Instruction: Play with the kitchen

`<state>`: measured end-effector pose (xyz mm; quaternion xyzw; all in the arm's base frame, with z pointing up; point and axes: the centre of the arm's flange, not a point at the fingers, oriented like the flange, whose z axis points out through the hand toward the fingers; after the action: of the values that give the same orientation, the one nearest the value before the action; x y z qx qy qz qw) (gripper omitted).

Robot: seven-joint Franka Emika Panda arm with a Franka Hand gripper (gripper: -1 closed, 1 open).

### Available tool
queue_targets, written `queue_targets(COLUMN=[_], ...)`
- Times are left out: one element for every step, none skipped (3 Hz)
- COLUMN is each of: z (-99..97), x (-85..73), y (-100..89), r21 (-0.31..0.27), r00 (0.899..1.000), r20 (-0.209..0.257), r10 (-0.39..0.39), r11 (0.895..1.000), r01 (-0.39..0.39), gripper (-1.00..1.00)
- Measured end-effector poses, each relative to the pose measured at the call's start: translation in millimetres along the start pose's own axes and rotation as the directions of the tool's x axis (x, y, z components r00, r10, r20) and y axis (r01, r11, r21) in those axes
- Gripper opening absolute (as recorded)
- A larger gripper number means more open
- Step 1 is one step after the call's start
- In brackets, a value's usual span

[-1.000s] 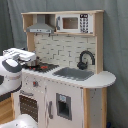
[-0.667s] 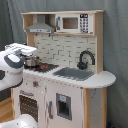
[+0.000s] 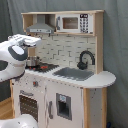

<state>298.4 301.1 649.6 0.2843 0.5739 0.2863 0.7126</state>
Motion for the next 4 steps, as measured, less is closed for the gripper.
queue_targets(z=[13.6, 35.3, 66.7, 91.4], x=[-17.4, -27.3, -42.3, -53.6], y=[6.1, 4.3, -11.6, -10.3], r21=[0.012, 0.049, 0.104, 0.127], r00=[1.0, 0.999, 0.999, 0.999], r20=[-0.016, -0.041, -0.045, -0.043], r10=[-0.004, -0.007, -0.005, -0.006], r11=[1.0, 0.999, 0.995, 0.992], r01=[0.004, 0.009, 0.009, 0.011], gripper=[1.0, 1.0, 1.0, 1.0])
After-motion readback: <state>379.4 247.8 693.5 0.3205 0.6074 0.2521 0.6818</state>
